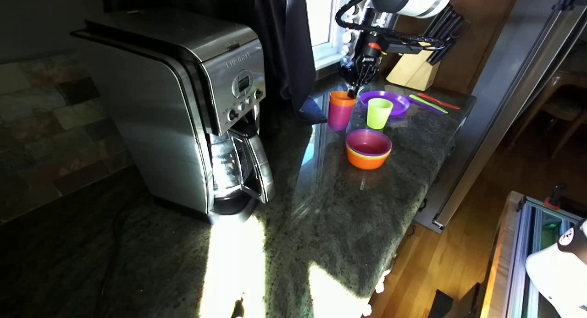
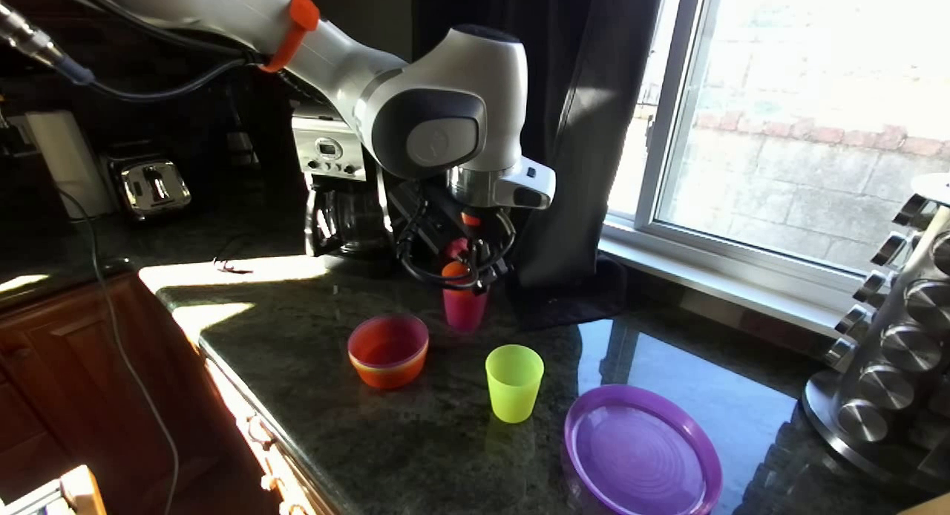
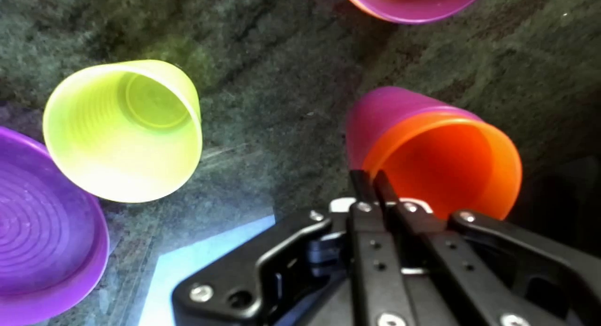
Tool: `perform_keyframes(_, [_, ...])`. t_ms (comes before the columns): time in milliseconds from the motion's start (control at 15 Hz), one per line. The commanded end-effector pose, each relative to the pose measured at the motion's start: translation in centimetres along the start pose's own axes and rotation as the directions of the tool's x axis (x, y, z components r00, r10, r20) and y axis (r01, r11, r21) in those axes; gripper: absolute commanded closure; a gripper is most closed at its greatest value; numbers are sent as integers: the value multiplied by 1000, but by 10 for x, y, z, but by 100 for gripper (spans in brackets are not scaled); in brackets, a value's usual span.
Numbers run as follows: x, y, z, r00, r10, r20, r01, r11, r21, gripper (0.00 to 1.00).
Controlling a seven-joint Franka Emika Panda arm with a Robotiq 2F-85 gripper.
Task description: Place the bowls inside each other and place the cups separately
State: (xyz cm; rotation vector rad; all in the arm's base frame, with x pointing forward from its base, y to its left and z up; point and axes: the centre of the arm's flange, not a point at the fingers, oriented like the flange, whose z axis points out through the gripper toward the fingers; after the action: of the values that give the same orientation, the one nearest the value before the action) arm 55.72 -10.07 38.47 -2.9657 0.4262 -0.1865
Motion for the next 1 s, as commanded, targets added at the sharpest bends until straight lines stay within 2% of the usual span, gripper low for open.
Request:
perform_keyframes(0, [-5,1,-3,998,-1,58,1,1000,-5,99])
perform_keyframes(67, [-4,3,0,998,33,-49,-37,997,-67,99])
perform_keyframes(200, [-3,4,0,999,35,-38,-38,996,-76,99])
perform_keyframes(267, [-1,6,1,989,39,-142,-57,990,-126,99])
perform_keyframes(333, [0,5,-2,1000,24,-14,-25,998,-62,99])
perform_keyframes(467, [1,7,3,992,61,-112,-72,993,-95,99])
perform_keyframes(533, [1,7,3,998,51,-42,-54,996,-74,99])
perform_keyframes(600, [4,9,5,986,66,-152,-84,990,-117,99])
perform_keyframes(667, [2,8,4,999,40,6,-39,998,-53,99])
perform_keyframes(733, [6,11,9,984,75,-163,-97,986,-133,99])
perform_keyframes(800, [3,10,7,998,35,48,-33,999,-34,99])
perform_keyframes(867, [3,12,11,992,76,-98,-86,991,-106,99])
perform_keyframes(933, [1,11,11,998,65,-2,-65,996,-68,99])
